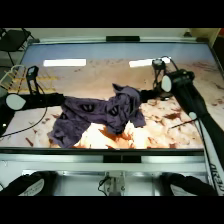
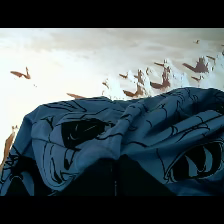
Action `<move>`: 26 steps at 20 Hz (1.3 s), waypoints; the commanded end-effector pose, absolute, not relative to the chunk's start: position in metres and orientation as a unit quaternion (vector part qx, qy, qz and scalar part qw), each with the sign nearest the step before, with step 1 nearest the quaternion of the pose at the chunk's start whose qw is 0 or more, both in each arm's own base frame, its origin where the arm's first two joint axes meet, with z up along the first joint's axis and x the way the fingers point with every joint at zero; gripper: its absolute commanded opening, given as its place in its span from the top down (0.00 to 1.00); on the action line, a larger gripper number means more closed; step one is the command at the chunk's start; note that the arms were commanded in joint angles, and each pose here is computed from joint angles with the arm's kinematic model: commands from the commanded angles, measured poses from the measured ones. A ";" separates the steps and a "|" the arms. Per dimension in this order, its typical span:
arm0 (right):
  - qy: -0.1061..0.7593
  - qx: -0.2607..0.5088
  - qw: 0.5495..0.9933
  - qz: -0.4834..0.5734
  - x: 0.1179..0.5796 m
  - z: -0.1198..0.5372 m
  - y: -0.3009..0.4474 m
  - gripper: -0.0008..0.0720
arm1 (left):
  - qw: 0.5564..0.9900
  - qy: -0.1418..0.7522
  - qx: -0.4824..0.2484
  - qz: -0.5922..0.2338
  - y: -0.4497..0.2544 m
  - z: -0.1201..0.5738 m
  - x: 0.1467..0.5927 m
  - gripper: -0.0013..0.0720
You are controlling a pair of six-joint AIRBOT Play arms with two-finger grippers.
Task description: Fold the shirts.
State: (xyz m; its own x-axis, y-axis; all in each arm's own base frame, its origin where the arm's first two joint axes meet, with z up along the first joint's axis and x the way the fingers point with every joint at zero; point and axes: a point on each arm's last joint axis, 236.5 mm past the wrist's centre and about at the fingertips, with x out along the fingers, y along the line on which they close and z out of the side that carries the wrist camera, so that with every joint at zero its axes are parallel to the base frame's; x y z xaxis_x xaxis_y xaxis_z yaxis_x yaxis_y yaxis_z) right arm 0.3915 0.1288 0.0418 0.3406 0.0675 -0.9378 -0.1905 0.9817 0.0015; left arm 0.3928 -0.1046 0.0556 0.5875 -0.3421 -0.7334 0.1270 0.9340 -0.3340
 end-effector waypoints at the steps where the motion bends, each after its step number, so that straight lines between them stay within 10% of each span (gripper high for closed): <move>1: 0.605 -0.080 0.773 0.172 0.340 0.033 0.200 0.07 | 0.883 0.434 -0.118 -0.134 -0.102 0.054 0.394 0.91; 8: 0.688 -0.075 0.691 0.210 0.302 -0.081 0.276 0.04 | 0.882 0.437 -0.112 -0.137 -0.102 0.053 0.392 0.91; 14: 0.627 -0.006 0.748 0.218 0.340 -0.077 0.309 0.07 | 0.882 0.437 -0.112 -0.137 -0.102 0.053 0.392 0.91; 15: 0.622 0.005 0.753 0.213 0.344 -0.075 0.311 0.32 | 0.882 0.437 -0.112 -0.137 -0.102 0.053 0.392 0.91; 16: 0.620 0.013 0.756 0.209 0.347 -0.073 0.311 0.82 | 0.882 0.437 -0.112 -0.137 -0.102 0.053 0.392 0.91; 17: 0.619 0.026 0.759 0.202 0.351 -0.068 0.311 0.86 | 0.883 0.436 -0.113 -0.135 -0.100 0.054 0.393 0.91; 23: 0.346 -0.046 0.922 0.165 0.442 0.201 0.217 0.85 | 0.929 0.333 -0.065 -0.149 -0.065 0.216 0.406 0.91; 26: 0.160 0.002 0.981 0.110 0.409 0.381 0.131 0.85 | 0.972 0.174 -0.019 -0.155 -0.062 0.383 0.368 0.91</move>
State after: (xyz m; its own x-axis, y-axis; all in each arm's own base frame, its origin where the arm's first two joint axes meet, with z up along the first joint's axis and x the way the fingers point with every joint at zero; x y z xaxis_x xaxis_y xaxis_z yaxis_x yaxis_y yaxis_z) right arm 0.4377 0.2150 0.2351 0.7359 0.3283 -0.5921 -0.3312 0.9374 0.1080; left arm 0.4091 -0.0664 0.2653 0.8045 -0.3162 -0.5027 0.2488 0.9481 -0.1982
